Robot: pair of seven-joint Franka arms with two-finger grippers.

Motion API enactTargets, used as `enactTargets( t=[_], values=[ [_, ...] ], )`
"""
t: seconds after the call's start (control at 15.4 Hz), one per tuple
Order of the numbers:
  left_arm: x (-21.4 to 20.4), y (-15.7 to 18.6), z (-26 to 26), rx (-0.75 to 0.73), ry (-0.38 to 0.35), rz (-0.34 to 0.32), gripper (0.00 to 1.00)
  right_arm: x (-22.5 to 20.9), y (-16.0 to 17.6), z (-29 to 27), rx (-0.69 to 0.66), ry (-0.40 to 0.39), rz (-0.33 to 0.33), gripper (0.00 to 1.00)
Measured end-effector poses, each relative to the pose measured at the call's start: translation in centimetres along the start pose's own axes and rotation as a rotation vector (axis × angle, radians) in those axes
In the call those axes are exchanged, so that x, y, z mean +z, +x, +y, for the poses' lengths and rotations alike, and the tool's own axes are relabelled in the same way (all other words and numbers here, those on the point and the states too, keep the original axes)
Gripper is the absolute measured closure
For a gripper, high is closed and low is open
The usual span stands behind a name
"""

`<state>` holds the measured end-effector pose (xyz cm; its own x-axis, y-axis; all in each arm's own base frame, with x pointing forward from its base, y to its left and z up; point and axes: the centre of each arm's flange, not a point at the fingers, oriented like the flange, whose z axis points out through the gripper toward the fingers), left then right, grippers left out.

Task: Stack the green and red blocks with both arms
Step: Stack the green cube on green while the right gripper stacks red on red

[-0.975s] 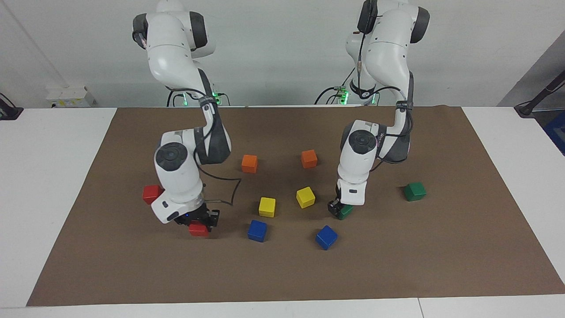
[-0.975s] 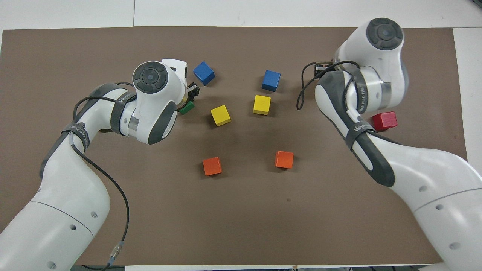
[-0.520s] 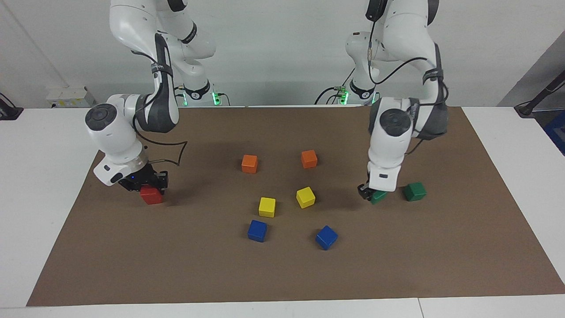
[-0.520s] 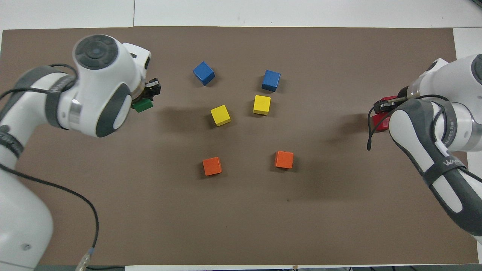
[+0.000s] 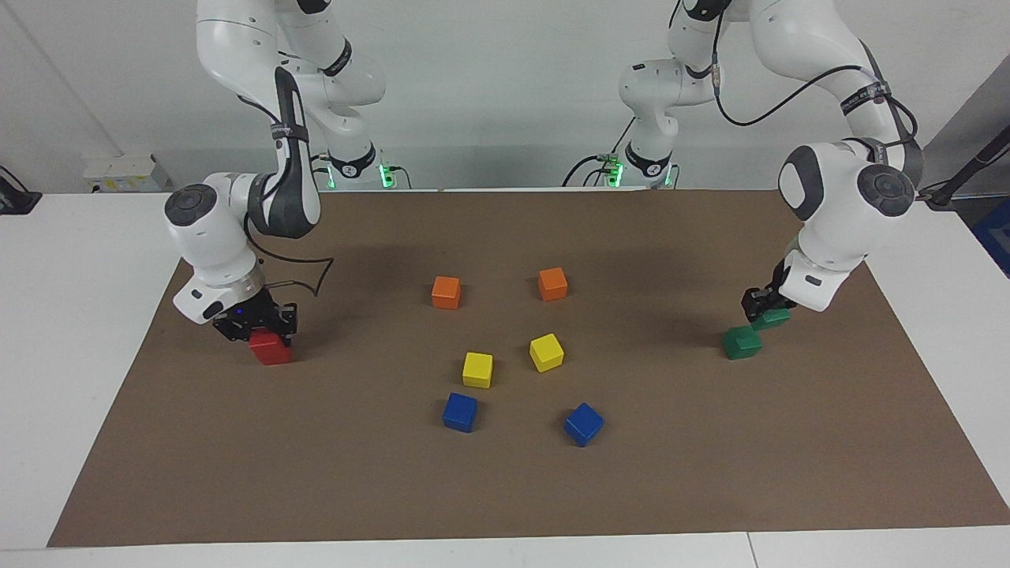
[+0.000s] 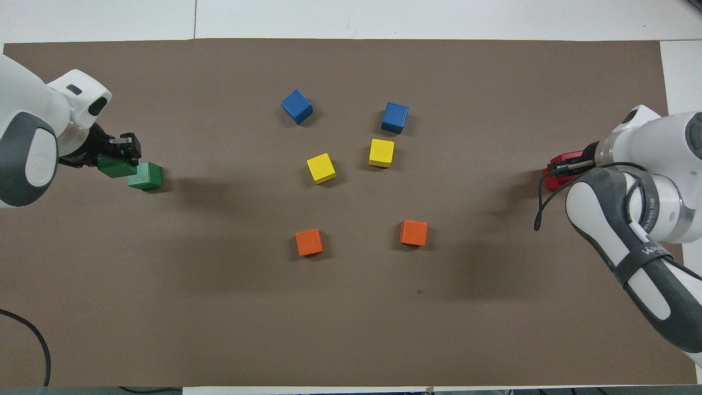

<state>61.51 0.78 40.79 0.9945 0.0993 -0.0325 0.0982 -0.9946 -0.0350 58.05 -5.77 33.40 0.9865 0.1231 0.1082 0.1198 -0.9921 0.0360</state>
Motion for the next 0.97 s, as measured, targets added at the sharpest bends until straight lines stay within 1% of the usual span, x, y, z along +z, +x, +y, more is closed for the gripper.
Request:
enactTargets(
  t=[0.13,0.33,0.52,0.97],
  values=[
    [1.6,-0.3,0.1,0.021,-0.004,0.016,0.45,0.0,-0.1,0.0,0.0,0.0,-0.001,0.45],
    [3.0,-0.6,0.2,0.072,-0.007,0.034,0.45,0.0,-0.3,0.7,-0.005,-0.001,-0.001,0.45],
    [3.8,-0.9,0.2,0.11,-0.007,0.035,0.45,0.0,-0.6,1.7,0.002,-0.002,-0.002,0.45],
    [4.9,-0.9,0.1,0.099,-0.029,0.036,0.45,0.0,-0.6,1.7,0.005,0.0,-0.002,0.45]
  ],
)
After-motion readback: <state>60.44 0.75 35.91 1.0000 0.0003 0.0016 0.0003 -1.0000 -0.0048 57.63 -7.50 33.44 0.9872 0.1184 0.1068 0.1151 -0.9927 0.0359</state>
